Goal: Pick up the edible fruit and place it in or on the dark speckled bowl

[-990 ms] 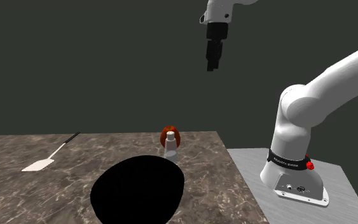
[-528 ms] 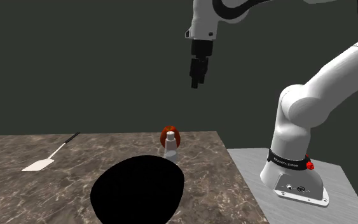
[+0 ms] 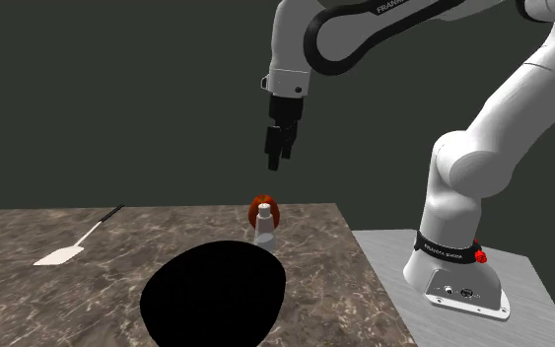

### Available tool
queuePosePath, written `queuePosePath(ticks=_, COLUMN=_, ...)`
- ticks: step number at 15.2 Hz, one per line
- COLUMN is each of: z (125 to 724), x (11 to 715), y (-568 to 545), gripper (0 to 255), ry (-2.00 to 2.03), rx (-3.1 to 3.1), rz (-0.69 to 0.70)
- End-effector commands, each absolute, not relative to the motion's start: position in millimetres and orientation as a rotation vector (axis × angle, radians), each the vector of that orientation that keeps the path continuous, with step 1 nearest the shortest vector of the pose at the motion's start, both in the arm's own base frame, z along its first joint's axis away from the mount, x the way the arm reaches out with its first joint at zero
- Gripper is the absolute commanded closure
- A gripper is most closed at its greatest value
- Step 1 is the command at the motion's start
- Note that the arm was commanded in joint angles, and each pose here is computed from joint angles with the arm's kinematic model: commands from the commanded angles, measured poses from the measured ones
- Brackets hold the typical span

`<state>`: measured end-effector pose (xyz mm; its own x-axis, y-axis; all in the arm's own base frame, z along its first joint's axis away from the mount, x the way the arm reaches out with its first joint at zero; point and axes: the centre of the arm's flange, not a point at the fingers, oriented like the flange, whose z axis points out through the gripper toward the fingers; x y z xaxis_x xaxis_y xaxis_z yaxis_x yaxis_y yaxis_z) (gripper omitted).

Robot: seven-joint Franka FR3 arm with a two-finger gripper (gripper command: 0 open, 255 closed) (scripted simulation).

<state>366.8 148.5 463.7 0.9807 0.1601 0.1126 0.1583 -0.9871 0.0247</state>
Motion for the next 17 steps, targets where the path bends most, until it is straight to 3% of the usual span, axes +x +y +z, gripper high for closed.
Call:
queuePosePath(ticks=1, z=447, x=377, y=168, gripper=0, ry=0.264, rx=3.11, rz=0.196)
queuePosePath(ticks=10, z=397, x=390, y=182, gripper=0, ry=0.274, rx=3.108, rz=0.208)
queuePosePath(ticks=17, z=394, x=390, y=182, gripper=0, ry=0.274, rx=3.108, rz=0.208)
